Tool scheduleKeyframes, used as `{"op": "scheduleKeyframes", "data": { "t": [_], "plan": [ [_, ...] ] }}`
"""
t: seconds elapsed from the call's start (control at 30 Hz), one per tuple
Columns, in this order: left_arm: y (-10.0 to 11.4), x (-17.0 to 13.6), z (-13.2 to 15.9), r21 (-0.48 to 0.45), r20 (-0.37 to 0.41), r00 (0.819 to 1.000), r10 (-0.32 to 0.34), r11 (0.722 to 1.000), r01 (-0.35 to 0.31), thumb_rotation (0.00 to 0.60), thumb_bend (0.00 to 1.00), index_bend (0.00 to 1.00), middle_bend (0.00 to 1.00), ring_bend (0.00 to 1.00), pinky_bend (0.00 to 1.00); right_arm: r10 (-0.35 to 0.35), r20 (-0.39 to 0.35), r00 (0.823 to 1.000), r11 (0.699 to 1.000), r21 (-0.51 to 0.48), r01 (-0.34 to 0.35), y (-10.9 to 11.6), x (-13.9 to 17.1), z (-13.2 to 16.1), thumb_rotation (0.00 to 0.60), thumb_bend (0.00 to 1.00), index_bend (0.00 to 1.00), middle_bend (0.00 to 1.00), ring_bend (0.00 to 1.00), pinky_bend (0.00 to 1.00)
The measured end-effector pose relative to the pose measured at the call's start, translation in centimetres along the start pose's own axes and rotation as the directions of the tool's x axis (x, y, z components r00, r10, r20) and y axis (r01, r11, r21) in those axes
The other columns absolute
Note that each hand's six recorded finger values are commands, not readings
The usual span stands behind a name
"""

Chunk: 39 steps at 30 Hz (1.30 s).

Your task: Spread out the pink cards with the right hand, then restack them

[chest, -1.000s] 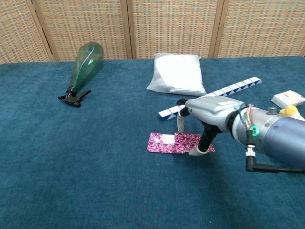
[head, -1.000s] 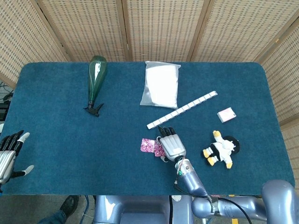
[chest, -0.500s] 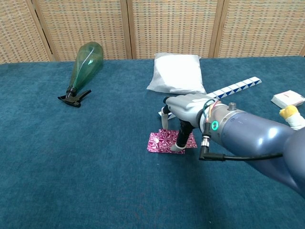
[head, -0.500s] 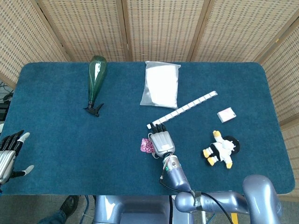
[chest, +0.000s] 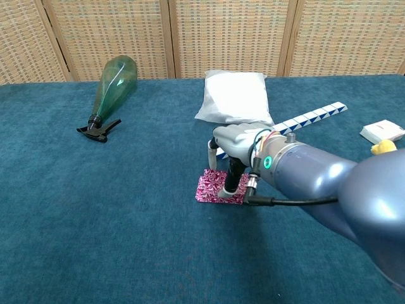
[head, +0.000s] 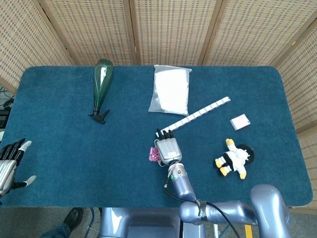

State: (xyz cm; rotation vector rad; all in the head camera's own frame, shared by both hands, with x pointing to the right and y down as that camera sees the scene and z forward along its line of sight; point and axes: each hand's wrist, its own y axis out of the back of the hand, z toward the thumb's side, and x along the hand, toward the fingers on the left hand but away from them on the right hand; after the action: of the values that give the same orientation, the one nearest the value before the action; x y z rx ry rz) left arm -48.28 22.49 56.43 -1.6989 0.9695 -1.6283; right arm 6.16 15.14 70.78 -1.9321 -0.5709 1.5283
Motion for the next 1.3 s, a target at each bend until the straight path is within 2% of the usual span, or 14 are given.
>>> {"op": "scheduleKeyframes", "data": {
  "t": [0.3,0.77,0.87,1.0,1.3],
  "plan": [
    [0.0,0.0,-0.1,-0.005,-0.003,1.000,-0.001,1.000,0.001,0.600,0.22,0.00,0.00,0.00,0.00,0.014,0.008,1.000,1.000,0.014,-0.014,-0.7,-0.7,1.2,0.600,0.26,0.47,0.00,0.00,0.04],
    [0.0,0.0,-0.1,-0.008,-0.001,1.000,-0.004,1.000,0.004,0.600,0.22,0.00,0.00,0.00,0.00,-0.006,-0.001,1.000,1.000,0.000,0.006,-0.3,-1.0,2.0,0.600,0.26,0.47,0.00,0.00,0.04],
    [0.0,0.0,-0.1,-0.007,-0.002,1.000,-0.004,1.000,0.004,0.600,0.22,0.00,0.00,0.00,0.00,-0.012,0.000,1.000,1.000,-0.003,0.012,-0.1,-1.0,1.9,0.600,0.25,0.41,0.00,0.00,0.04],
    [0.0,0.0,-0.1,-0.009,-0.001,1.000,-0.003,1.000,0.003,0.600,0.22,0.00,0.00,0.00,0.00,-0.013,0.002,1.000,1.000,0.002,0.013,-0.2,-1.0,1.8,0.600,0.24,0.29,0.00,0.00,0.04],
    [0.0,0.0,-0.2,-0.010,-0.001,1.000,-0.003,1.000,0.003,0.600,0.22,0.00,0.00,0.00,0.00,-0.029,-0.012,1.000,1.000,-0.012,0.029,0.3,-0.7,2.1,0.600,0.21,0.23,0.00,0.00,0.04]
  ]
}}
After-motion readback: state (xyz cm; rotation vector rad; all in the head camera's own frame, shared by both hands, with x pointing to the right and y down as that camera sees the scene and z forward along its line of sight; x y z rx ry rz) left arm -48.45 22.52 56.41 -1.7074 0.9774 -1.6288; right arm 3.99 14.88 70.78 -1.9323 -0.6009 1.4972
